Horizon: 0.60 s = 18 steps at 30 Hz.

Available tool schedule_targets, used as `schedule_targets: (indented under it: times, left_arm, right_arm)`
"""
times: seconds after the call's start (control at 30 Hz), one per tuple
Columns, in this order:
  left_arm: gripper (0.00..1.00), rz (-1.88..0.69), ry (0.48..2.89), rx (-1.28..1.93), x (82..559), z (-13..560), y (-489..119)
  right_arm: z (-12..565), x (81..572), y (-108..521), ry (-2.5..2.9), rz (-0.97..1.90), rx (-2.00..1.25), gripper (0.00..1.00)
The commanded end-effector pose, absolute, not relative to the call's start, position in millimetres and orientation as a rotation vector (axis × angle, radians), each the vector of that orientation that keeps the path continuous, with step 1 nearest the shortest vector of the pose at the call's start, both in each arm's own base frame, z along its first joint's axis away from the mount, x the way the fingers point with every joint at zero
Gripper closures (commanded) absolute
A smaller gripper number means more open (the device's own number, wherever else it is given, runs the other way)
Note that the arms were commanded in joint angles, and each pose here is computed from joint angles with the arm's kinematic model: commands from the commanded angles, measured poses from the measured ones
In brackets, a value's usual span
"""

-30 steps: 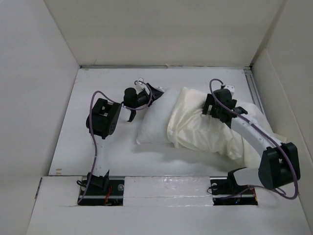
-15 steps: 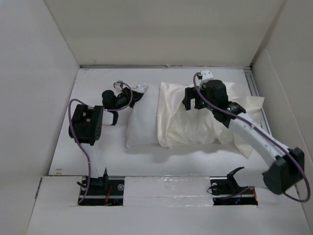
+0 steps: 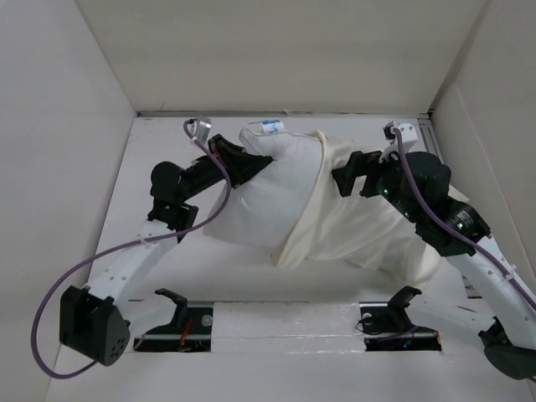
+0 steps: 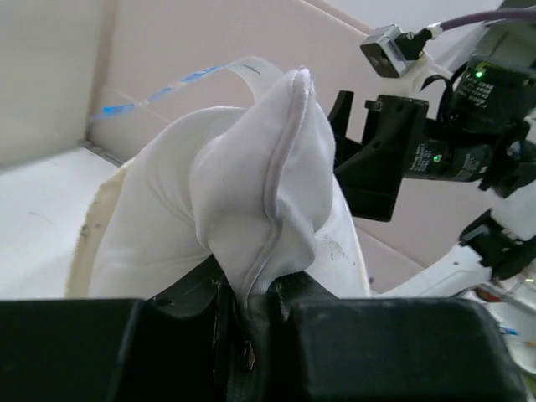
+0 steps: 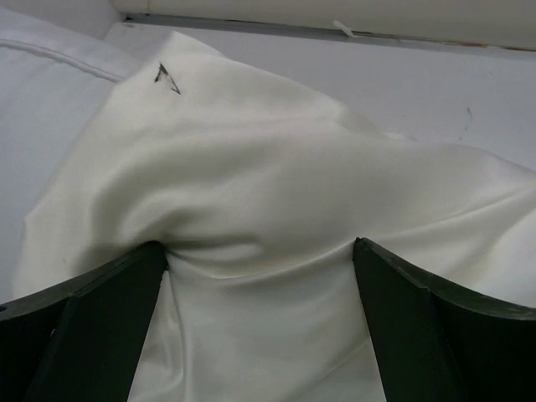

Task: Put the pillow into the pillowcase

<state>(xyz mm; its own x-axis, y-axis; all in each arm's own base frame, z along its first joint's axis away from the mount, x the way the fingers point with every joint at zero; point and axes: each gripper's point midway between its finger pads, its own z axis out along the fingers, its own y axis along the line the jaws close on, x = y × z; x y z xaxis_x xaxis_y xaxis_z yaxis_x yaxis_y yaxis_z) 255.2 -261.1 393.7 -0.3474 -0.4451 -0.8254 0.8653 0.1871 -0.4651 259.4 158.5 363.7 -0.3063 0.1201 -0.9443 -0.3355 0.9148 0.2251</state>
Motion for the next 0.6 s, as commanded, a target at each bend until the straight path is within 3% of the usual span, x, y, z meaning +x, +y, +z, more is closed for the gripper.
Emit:
schedule_targets:
  times: [0.0,0.3,0.43,0.5,0.57]
  left_arm:
    - [1.00,-1.237,1.341,0.458,272,365,-250]
    - [1.00,-1.210,1.377,0.524,258,328,-278]
    - [1.00,-1.217,1.397,0.538,258,321,-289]
    - [1.00,-1.223,1.401,0.558,256,317,-293]
    - [1.00,-1.230,1.400,0.565,253,317,-295]
  right_arm:
    - [378,254,161,1.825,0.474,-0.081,0.00]
    - [409,234,176,1.799,0.536,-0.054,0.00]
    - [401,249,183,1.844,0.454,-0.044,0.00]
    - [383,265,190,1.906,0.367,-0.074,0.05]
    - [382,277,194,1.912,0.338,-0.080,0.16]
